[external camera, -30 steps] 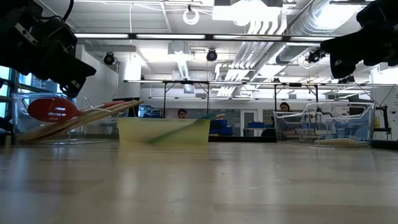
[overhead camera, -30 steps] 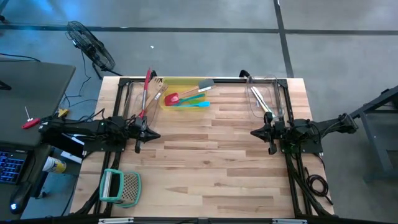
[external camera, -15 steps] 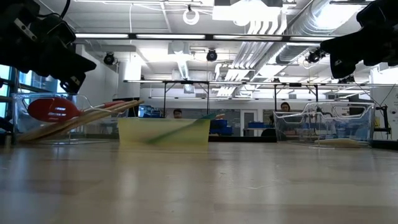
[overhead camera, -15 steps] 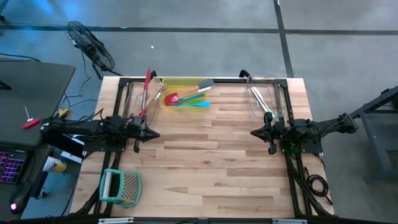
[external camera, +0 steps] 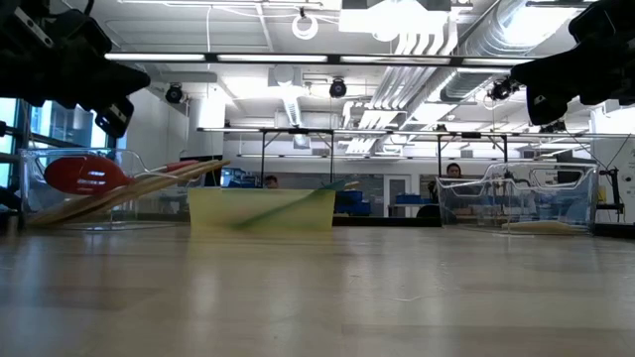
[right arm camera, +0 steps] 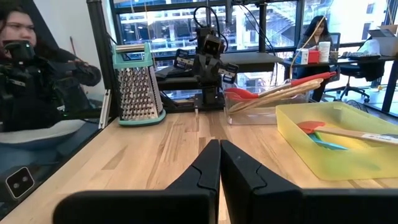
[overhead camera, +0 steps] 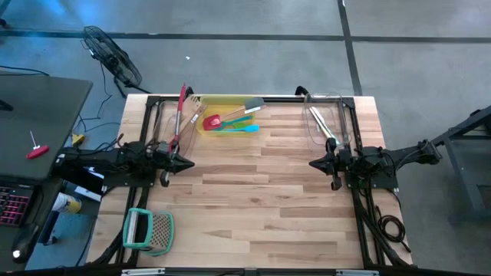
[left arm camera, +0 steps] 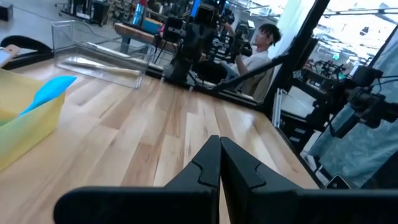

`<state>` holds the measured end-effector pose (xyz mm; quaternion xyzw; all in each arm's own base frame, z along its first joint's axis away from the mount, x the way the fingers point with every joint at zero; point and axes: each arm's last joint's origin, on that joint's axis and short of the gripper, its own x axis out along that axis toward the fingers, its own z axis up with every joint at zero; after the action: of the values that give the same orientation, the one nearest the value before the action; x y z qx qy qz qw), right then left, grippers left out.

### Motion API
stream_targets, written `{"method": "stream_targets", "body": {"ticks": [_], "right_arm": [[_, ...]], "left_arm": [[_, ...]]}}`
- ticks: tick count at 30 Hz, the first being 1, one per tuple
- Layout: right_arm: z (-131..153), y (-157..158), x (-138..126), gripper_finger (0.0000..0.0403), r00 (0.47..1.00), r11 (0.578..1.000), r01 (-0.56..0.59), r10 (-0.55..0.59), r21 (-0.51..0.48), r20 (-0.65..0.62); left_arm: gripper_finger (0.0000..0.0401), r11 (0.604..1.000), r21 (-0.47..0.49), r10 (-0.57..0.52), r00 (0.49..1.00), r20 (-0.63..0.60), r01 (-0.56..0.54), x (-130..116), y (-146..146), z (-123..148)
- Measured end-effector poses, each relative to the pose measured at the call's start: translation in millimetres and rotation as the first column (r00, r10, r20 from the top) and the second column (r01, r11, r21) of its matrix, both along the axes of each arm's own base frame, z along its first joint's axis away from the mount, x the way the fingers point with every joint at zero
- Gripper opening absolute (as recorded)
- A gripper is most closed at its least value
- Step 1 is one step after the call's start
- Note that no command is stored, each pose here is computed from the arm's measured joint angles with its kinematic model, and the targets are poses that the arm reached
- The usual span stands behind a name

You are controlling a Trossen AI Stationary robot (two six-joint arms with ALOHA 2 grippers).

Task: Pick & Place Kitchen Items
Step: Return to Home Position

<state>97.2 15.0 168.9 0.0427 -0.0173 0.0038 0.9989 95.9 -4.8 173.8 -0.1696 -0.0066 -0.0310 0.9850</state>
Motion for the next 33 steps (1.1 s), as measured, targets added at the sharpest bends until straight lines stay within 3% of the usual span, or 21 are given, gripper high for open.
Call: {"method": "stream_targets", "body": {"ticks": [33], "right_arm": [[0.8, 0.0, 0.0, 0.0003, 1.000, 1.000, 0.001, -0.001, 0.002, 0.008]], "left_arm": [[0.0000, 1.000, 0.003, 0.000, 1.000, -0.015, 0.000, -0.5, 0.0, 0.1]]}}
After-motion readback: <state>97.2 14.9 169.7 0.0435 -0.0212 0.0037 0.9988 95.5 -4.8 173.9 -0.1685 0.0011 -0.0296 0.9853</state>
